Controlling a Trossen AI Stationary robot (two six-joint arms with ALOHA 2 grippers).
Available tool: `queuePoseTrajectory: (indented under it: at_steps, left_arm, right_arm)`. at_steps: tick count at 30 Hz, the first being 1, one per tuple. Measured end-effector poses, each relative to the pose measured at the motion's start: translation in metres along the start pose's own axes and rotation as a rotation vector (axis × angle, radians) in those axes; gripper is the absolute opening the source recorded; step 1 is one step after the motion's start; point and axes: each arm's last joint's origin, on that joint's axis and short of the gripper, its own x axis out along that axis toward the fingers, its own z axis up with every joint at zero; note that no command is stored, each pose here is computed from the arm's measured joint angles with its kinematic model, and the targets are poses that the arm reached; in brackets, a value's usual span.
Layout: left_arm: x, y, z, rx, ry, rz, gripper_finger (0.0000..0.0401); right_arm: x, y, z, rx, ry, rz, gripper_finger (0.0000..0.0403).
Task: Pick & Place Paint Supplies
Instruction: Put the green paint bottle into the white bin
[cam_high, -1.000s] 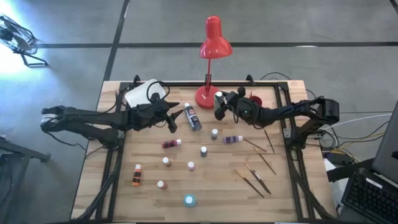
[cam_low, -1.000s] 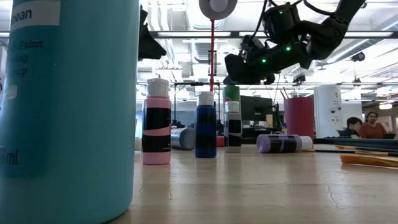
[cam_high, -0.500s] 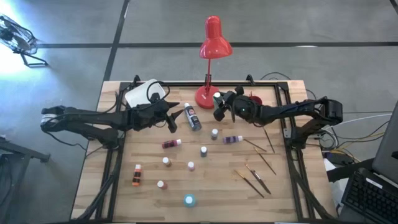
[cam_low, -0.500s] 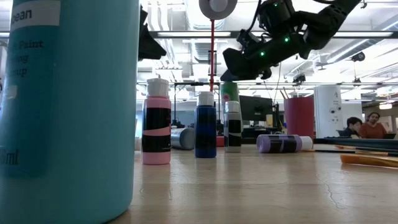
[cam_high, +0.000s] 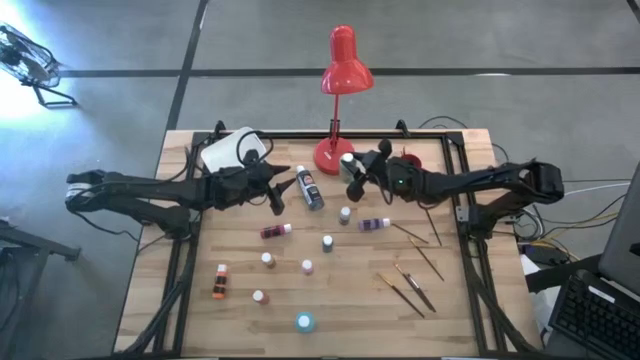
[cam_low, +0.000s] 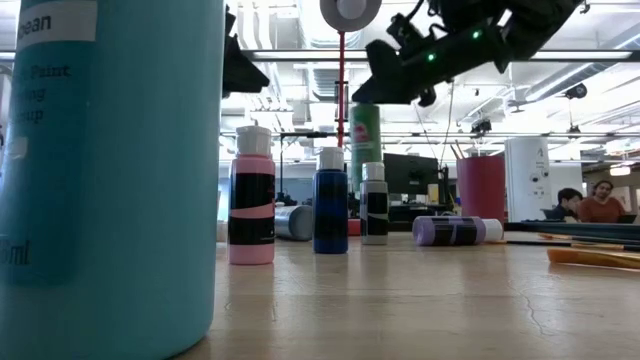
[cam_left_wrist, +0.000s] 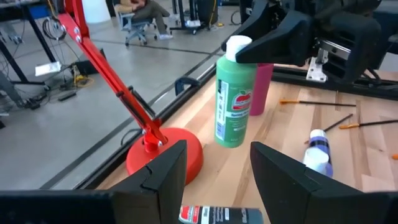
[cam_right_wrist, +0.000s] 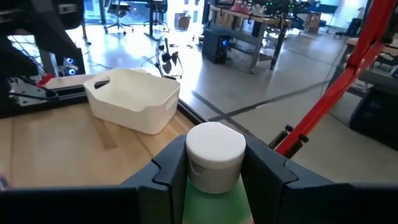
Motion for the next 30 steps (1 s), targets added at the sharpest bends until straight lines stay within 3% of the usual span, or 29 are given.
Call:
queuePoseTrajectory:
  at_steps: [20,30]
  left_arm:
    - [0.0,-0.001,0.007,-0.015,-0.062,-0.021,0.0184]
    - [-0.001,-0.004,0.015,-0.004,-0.119,-0.146,0.0184]
  right_arm:
    - [-0.015,0.004,0.01,0.014,-0.012,0.082,0.0112]
    - [-0.014,0.013,0.041,0.047,-0.09,0.339,0.0112]
